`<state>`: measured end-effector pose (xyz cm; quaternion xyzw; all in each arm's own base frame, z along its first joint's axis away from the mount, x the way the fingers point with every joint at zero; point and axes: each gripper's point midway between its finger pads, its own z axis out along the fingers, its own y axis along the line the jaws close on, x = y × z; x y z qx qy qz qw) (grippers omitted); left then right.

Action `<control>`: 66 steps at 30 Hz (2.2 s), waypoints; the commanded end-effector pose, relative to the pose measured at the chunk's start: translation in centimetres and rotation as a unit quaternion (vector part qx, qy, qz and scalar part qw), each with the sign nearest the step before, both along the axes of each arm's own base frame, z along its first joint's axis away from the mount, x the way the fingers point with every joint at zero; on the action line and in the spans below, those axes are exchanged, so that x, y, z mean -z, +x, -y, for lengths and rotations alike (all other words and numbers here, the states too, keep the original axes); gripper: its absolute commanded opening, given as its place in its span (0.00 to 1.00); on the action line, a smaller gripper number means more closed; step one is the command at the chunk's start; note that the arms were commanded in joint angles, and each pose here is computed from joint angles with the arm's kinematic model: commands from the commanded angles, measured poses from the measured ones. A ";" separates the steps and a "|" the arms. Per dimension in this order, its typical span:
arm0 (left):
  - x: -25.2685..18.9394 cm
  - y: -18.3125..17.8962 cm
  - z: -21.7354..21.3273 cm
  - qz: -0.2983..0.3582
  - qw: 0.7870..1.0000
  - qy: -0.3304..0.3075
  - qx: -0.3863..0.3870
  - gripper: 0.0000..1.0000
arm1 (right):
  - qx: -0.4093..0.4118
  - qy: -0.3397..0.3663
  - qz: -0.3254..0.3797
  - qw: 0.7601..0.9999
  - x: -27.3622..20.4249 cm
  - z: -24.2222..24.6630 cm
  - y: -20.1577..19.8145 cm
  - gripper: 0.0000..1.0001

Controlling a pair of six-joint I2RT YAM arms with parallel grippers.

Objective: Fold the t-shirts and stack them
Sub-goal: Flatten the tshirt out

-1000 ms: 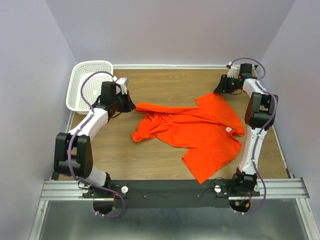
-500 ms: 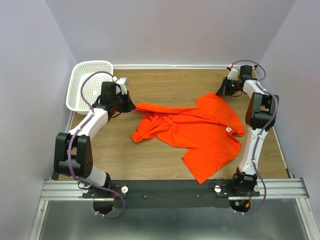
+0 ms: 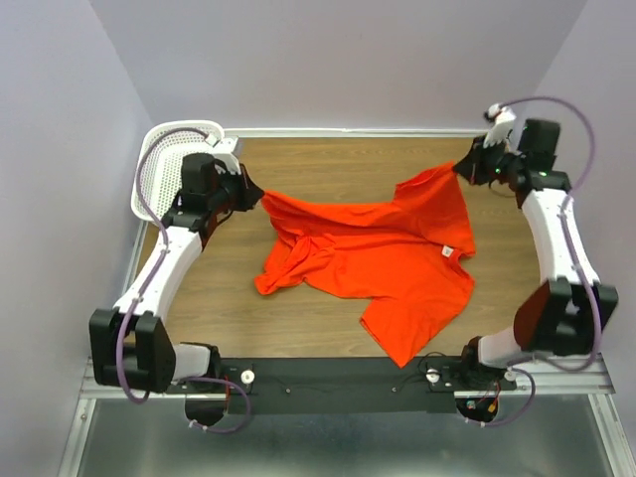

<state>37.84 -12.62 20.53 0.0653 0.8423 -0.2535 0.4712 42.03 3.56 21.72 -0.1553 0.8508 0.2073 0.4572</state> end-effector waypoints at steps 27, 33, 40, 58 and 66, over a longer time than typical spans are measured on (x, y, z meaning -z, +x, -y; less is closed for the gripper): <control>-45.4 -18.9 -4.8 0.506 0.852 -0.110 -0.076 0.00 | 0.167 -0.067 0.607 0.774 -52.4 1.7 -23.1 0.01; -46.0 -19.8 -5.2 0.520 0.843 -0.110 -0.082 0.00 | 0.190 -0.074 0.615 0.762 -53.0 2.5 -23.7 0.00; -36.6 -10.6 -3.3 0.419 0.899 -0.106 -0.070 0.00 | 0.153 -0.092 0.458 0.871 -40.3 3.1 -11.9 0.01; -13.4 11.8 -1.8 0.211 0.966 -0.075 -0.125 0.00 | 0.125 -0.081 0.307 0.940 -17.4 4.2 1.6 0.01; -28.7 -0.8 -4.0 0.385 0.907 -0.111 -0.131 0.00 | 0.104 -0.049 0.430 0.895 -33.4 1.5 -7.8 0.00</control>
